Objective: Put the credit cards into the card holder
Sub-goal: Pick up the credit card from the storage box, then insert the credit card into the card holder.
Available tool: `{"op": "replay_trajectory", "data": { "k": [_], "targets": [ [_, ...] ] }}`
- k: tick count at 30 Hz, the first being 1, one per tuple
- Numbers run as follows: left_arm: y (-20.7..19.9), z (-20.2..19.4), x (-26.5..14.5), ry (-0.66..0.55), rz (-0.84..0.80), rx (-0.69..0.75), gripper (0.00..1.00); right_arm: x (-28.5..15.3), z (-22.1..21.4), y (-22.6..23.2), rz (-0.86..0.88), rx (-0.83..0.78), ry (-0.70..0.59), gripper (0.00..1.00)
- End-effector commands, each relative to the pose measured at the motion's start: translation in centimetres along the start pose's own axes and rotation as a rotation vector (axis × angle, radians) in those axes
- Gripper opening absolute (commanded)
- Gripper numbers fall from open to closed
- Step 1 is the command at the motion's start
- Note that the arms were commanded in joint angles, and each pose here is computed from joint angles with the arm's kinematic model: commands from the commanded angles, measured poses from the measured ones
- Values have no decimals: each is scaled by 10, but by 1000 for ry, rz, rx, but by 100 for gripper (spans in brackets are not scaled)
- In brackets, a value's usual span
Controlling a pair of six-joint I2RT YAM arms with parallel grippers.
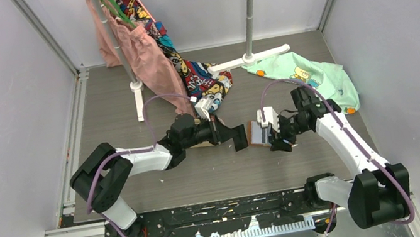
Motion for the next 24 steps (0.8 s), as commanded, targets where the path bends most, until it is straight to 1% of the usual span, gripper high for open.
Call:
{"op": "replay_trajectory", "data": {
  "k": [1, 3, 7, 9, 12, 15, 24],
  "targets": [
    [11, 17, 1, -38, 107, 56, 0, 5, -23, 9, 97, -265, 88, 58],
    [7, 20, 3, -50, 94, 29, 0, 11, -31, 9, 121, -273, 140, 47],
    [1, 23, 8, -64, 68, 2, 0, 24, -49, 2, 157, -251, 293, 22],
    [-2, 24, 10, -67, 59, 1, 0, 29, -55, -1, 166, -227, 347, 16],
    [-7, 23, 14, -68, 49, 4, 0, 34, -62, -4, 162, -206, 393, 13],
    [-9, 21, 18, -74, 48, -6, 0, 37, -66, -7, 140, -198, 412, 11],
    [-13, 24, 35, -112, 35, -37, 0, 39, -78, -23, 53, -139, 493, 9]
  ]
}}
Point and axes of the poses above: each gripper's point midway between its finger pads, its own x axis out along the fingers, its own y axis along the line the jaws close on, z = x × y, the point moved 3 cm from there along -x, back along the fingers, and after that the axes turned 4 degrees about x, right-handed, at the moved point
